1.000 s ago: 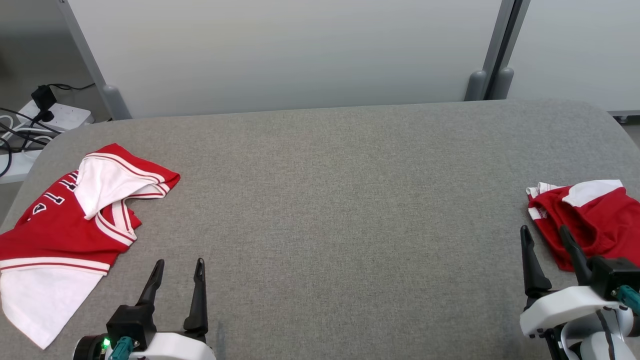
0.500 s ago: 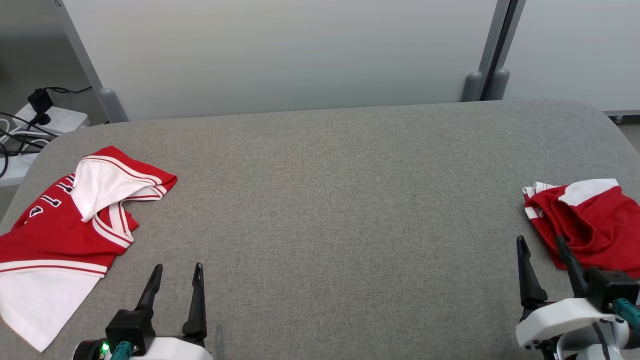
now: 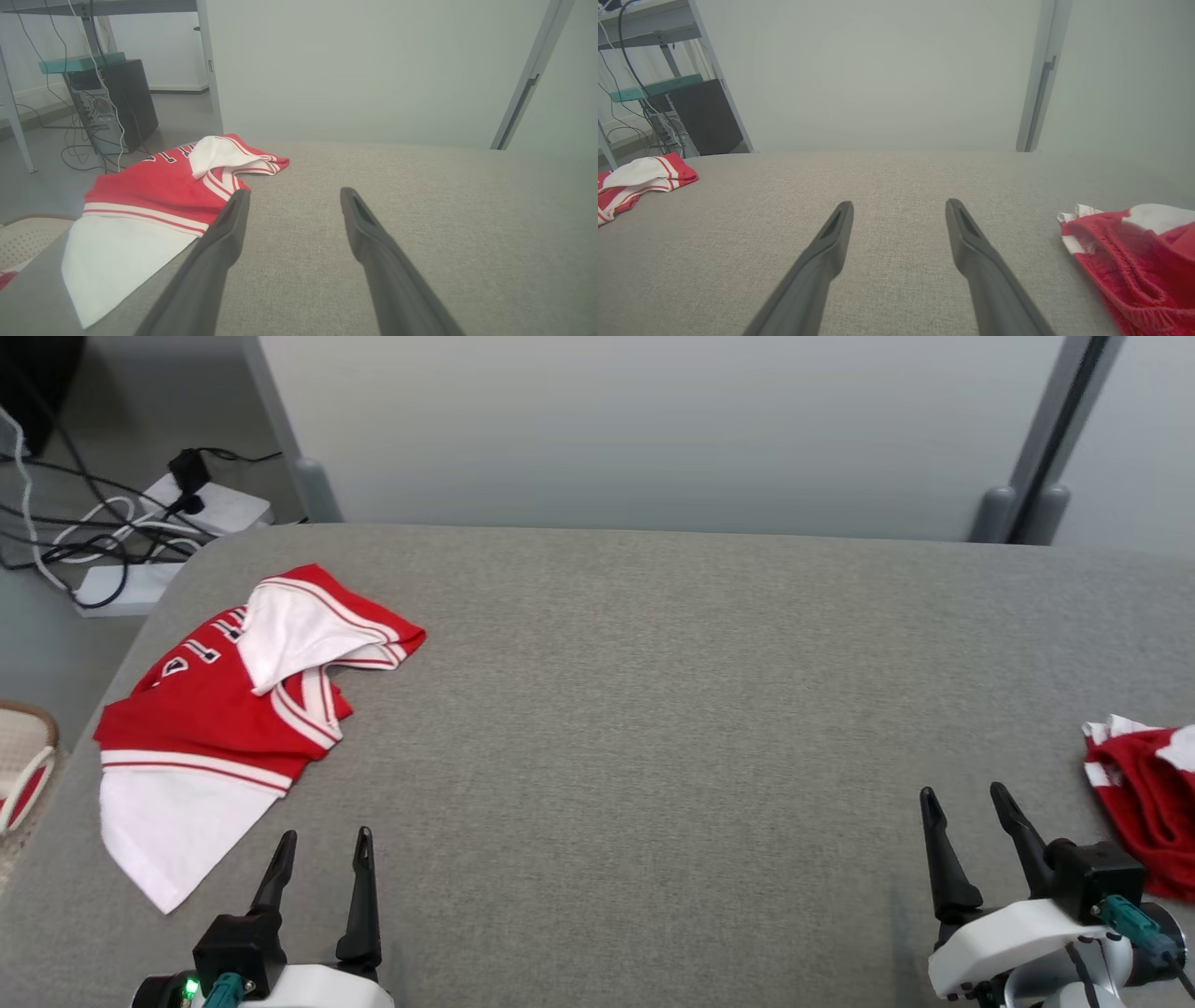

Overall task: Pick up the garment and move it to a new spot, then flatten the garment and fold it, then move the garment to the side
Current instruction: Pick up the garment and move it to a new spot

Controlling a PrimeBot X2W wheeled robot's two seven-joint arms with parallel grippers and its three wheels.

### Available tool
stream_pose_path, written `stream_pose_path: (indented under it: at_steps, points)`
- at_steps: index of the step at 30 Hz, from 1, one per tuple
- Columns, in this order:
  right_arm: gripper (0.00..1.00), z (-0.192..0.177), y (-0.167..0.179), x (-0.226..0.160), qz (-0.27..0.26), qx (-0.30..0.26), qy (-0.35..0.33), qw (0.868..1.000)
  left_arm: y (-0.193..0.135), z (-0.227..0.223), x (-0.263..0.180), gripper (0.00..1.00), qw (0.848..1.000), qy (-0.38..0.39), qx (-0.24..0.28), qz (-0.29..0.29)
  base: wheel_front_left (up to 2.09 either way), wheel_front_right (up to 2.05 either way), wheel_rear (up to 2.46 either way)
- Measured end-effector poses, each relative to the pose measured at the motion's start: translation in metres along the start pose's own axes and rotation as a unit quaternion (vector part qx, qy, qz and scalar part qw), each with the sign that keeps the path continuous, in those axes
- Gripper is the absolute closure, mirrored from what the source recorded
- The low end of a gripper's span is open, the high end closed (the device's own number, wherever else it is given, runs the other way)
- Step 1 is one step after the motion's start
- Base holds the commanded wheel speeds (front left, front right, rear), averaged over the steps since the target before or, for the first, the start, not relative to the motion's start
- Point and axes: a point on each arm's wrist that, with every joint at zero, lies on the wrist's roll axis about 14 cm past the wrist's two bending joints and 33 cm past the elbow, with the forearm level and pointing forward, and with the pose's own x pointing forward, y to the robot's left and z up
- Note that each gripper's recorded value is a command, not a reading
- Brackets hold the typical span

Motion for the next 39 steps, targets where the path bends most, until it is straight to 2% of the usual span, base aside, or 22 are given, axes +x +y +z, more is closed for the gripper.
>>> stream_pose_path:
  at_steps: [5, 6, 9, 13, 19, 23, 28, 34, 39]
  points:
    - [0.0, -0.012, 0.045, 0.017, 0.066, 0.003, 0.019, 0.998, 0.039, 0.002, -0.018, 0.0, 0.998, -0.004, -0.001, 0.064, 0.0, 0.0, 0.0]
    - [0.0, -0.015, 0.065, 0.023, 0.094, 0.003, 0.023, 0.995, 0.057, 0.003, -0.028, 0.0, 0.996, -0.006, -0.001, 0.092, 0.0, 0.0, 0.0]
    - [0.0, -0.018, 0.084, 0.029, 0.122, 0.002, 0.027, 0.992, 0.074, 0.002, -0.04, 0.0, 0.993, -0.005, -0.002, 0.121, 0.0, 0.0, 0.0]
    - [0.0, -0.023, 0.135, 0.041, 0.191, 0.002, 0.035, 0.981, 0.116, -0.001, -0.074, 0.0, 0.981, -0.002, -0.007, 0.195, 0.0, 0.0, 0.0]
    - [0.0, -0.031, 0.176, 0.046, 0.244, 0.005, 0.045, 0.969, 0.149, -0.013, -0.111, 0.0, 0.963, 0.011, -0.036, 0.266, 0.0, 0.0, 0.0]
    - [0.0, -0.039, 0.181, 0.046, 0.251, 0.006, 0.057, 0.966, 0.152, -0.02, -0.116, 0.0, 0.961, 0.021, -0.047, 0.273, 0.0, 0.0, 0.0]
    - [0.0, -0.05, 0.167, 0.045, 0.236, 0.006, 0.071, 0.969, 0.147, -0.036, -0.098, 0.0, 0.966, 0.047, -0.069, 0.243, 0.0, 0.0, 0.0]
    - [0.0, -0.053, 0.152, 0.058, 0.221, 0.005, 0.07, 0.973, 0.159, 0.004, -0.023, 0.0, 0.983, 0.018, -0.03, 0.182, 0.0, 0.0, 0.0]
    - [0.0, -0.058, 0.132, 0.068, 0.208, -0.008, 0.073, 0.975, 0.175, 0.03, 0.035, 0.0, 0.987, 0.035, 0.006, 0.156, 0.0, 0.0, 0.0]
